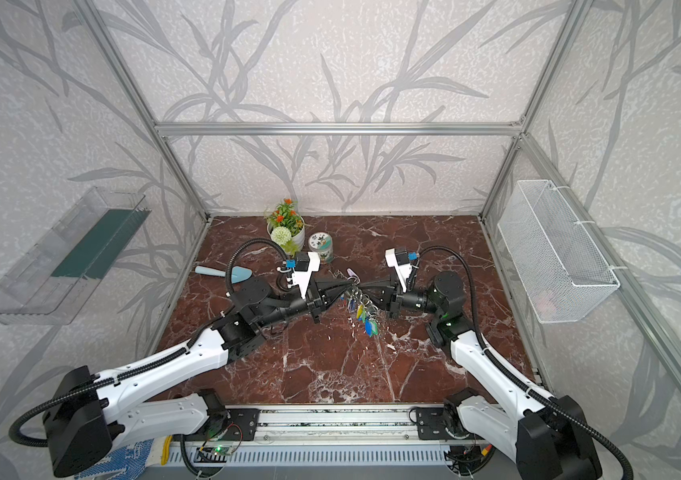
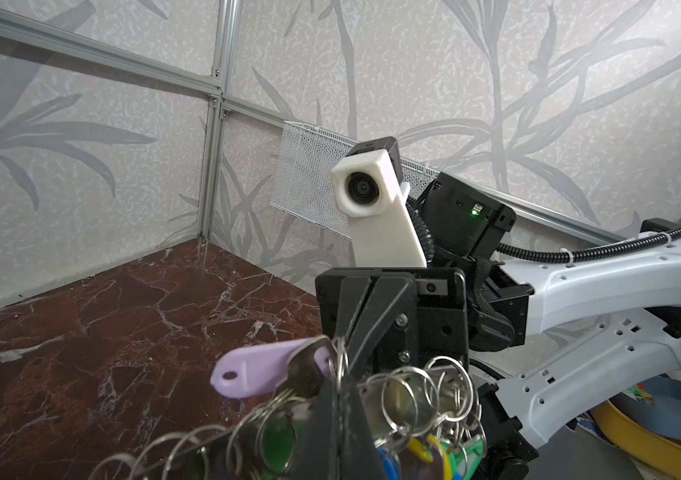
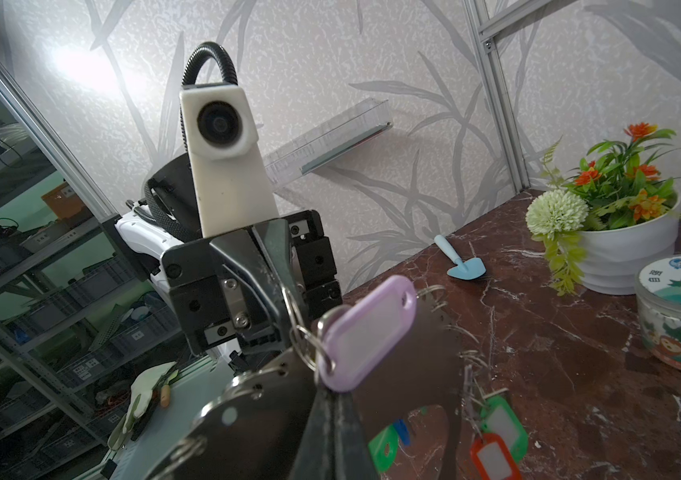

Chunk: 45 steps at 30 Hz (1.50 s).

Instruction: Put the keys on the keyring

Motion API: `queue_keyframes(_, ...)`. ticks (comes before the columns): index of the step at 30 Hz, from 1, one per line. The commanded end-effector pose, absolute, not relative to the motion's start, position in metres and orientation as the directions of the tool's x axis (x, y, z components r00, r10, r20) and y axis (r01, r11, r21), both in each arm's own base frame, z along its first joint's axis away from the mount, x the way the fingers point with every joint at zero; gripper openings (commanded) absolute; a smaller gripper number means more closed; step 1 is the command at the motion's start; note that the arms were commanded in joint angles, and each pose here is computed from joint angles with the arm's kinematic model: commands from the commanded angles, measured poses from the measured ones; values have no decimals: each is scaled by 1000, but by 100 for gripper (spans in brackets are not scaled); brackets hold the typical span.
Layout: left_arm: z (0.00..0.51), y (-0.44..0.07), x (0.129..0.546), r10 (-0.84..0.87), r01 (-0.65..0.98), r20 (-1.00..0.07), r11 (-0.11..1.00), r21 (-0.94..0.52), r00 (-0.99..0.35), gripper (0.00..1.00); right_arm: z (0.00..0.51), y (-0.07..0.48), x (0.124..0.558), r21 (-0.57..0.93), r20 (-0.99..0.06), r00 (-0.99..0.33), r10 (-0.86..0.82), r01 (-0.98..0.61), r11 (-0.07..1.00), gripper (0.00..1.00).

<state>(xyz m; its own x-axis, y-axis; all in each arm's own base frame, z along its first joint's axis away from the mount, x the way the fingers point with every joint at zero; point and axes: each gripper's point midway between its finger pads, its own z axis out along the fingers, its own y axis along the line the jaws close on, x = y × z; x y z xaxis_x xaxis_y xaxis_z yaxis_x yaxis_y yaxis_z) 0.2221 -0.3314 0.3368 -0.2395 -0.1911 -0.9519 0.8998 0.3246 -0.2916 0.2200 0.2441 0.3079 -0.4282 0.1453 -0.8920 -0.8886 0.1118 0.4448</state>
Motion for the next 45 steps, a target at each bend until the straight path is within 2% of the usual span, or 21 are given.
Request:
queue_keyframes(1, 381, -323, 221, -289, 914, -947, 331, -233, -137, 0, 310, 243, 216, 415, -906, -397, 147, -901, 122, 0)
queue_keyframes(16, 403, -316, 222, -368, 914, -925, 336, -228, -95, 0, 285, 240, 219, 465, -884, -444, 147, -865, 188, 0)
queue_keyframes(19, 400, -318, 221, -355, 917, -929, 327, -228, -105, 0, 285, 236, 228, 465, -885, -440, 151, -847, 256, 0)
queue_keyframes(20, 400, -319, 220, -352, 919, -930, 322, -227, -107, 0, 286, 233, 232, 464, -886, -438, 152, -839, 285, 2)
queue_keyframes(22, 397, -320, 217, -343, 924, -932, 307, -229, -116, 0, 290, 223, 242, 473, -881, -439, 175, -811, 346, 18)
queue_keyframes(23, 396, -321, 216, -335, 926, -934, 300, -230, -123, 0, 295, 216, 246, 479, -878, -437, 196, -797, 368, 22)
queue_keyframes(28, 391, -325, 214, -321, 931, -936, 275, -238, -144, 0, 326, 193, 245, 441, -894, -350, 281, -798, 409, 38)
queue_keyframes(35, 390, -332, 209, -308, 943, -936, 225, -244, -169, 0, 355, 202, 225, 376, -913, -298, 279, -880, 292, 46)
queue_keyframes(40, 389, -333, 208, -307, 945, -936, 215, -246, -173, 0, 360, 211, 220, 381, -905, -319, 280, -902, 205, 47)
queue_keyframes(45, 390, -333, 208, -306, 946, -936, 214, -244, -172, 0, 352, 222, 217, 383, -909, -337, 247, -907, 172, 46)
